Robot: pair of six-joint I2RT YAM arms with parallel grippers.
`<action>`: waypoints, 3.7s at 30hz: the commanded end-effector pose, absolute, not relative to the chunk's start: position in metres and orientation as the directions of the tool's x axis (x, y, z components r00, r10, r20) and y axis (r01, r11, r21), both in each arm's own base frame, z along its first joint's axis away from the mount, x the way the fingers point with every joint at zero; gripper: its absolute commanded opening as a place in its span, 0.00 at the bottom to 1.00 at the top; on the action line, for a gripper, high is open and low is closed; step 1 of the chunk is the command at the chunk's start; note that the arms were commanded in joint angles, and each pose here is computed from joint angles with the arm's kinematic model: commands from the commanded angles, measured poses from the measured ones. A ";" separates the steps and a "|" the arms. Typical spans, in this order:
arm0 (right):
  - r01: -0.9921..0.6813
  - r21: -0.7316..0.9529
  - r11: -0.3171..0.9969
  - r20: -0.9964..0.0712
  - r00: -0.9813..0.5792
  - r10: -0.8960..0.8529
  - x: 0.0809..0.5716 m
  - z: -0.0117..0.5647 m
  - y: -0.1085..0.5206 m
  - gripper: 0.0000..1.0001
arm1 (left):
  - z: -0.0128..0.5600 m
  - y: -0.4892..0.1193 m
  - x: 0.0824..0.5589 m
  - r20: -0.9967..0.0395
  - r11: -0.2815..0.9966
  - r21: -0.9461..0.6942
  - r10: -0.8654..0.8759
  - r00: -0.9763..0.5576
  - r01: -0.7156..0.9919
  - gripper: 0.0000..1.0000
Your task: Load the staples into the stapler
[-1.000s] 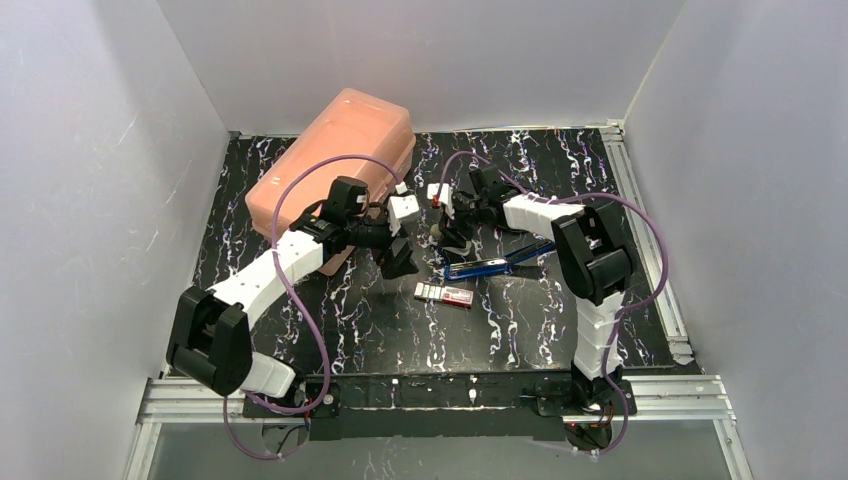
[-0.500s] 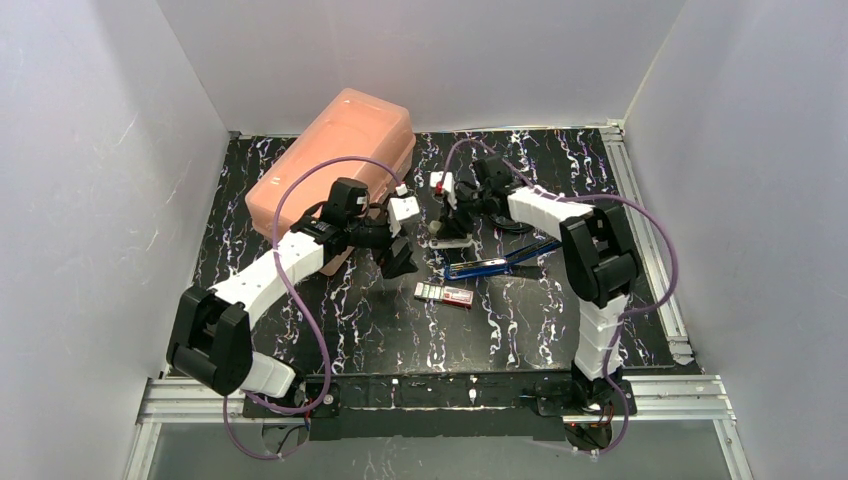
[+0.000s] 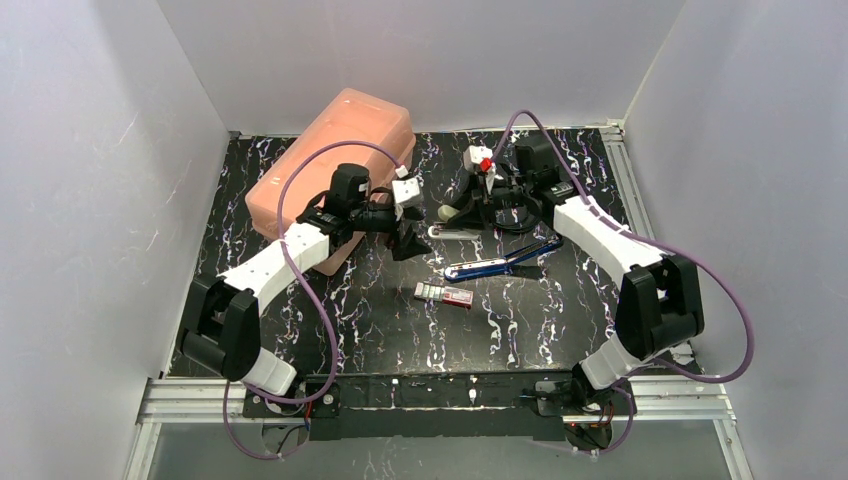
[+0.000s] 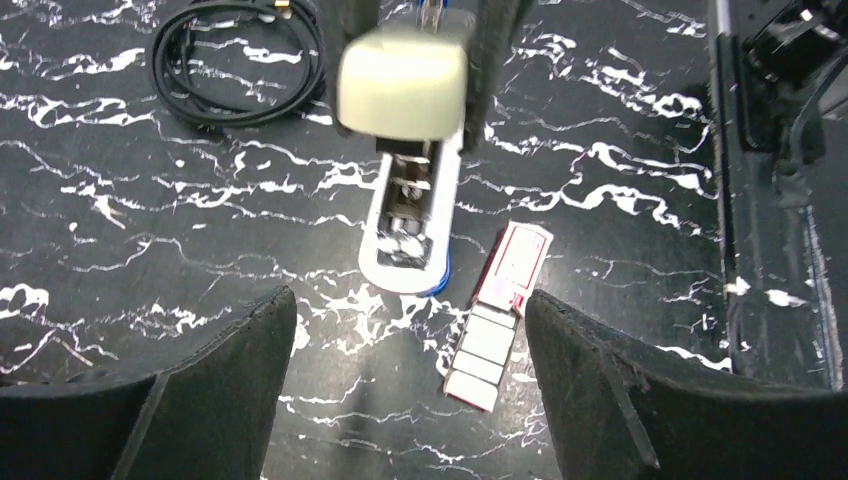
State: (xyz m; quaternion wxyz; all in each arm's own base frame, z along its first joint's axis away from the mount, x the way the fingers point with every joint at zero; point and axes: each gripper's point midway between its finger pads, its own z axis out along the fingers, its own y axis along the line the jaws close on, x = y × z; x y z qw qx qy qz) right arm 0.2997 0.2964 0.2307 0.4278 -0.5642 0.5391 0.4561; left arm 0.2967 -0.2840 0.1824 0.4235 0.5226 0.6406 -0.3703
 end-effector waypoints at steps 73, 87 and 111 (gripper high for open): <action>-0.950 0.180 0.256 -0.965 -0.120 0.234 0.335 0.315 0.217 0.36 | 0.200 -0.284 0.298 -0.967 0.302 -0.191 0.105 -0.231 0.934 0.00; -0.941 0.179 0.286 -0.983 -0.158 0.095 0.335 0.287 0.216 0.80 | 0.191 -0.283 0.310 -0.969 0.349 -0.134 0.150 -0.197 0.928 0.00; -0.908 0.200 0.368 -0.977 -0.213 0.005 0.334 0.261 0.182 0.78 | 0.092 -0.351 0.376 -0.913 0.376 0.035 0.388 -0.123 0.926 0.00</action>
